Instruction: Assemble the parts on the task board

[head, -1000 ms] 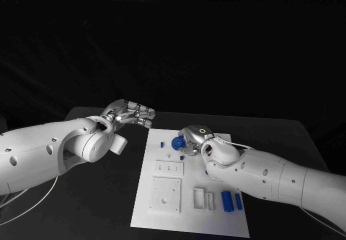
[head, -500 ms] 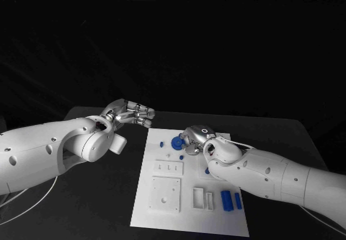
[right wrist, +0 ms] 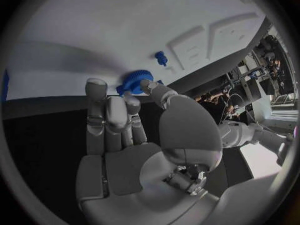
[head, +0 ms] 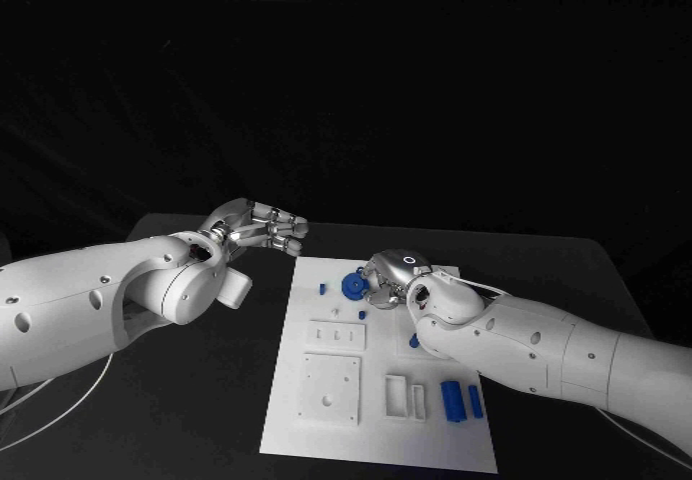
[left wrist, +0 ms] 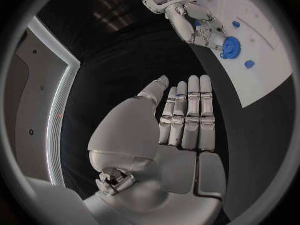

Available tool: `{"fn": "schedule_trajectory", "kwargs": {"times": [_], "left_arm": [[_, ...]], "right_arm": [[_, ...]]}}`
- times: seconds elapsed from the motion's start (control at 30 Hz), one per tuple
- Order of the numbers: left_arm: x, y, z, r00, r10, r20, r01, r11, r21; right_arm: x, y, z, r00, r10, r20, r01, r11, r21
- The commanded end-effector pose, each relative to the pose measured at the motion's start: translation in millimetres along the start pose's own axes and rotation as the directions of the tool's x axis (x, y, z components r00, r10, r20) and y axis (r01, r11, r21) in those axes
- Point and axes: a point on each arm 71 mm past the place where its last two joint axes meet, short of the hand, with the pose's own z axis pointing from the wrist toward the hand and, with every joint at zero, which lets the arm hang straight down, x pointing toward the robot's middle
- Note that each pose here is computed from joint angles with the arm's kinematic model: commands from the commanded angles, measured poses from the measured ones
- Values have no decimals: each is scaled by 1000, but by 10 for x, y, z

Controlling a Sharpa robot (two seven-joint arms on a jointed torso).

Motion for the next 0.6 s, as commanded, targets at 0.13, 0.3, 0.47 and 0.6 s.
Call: {"fn": "schedule_trajectory", "kwargs": {"times": [0.13,0.3,0.47,0.6], "left_arm": [[15,-13,0,1000,0,-14,0,1000,6],[8,-11,-3,1000,0,-12,0,1000,6],[3,-10,-7,1000,0,-11,0,1000,6],[-4,-8,-9,1000,0,-9,0,1000,5]], "right_arm": [[83,-40,-24,997,-14,-79,15,1000,18],[81,-33,-43,997,-7,-83,8,1000,10],[77,-38,-59,997,-3,-81,3,1000,8],[56,-63,-77,998,5,-55,-4,1000,12]]}}
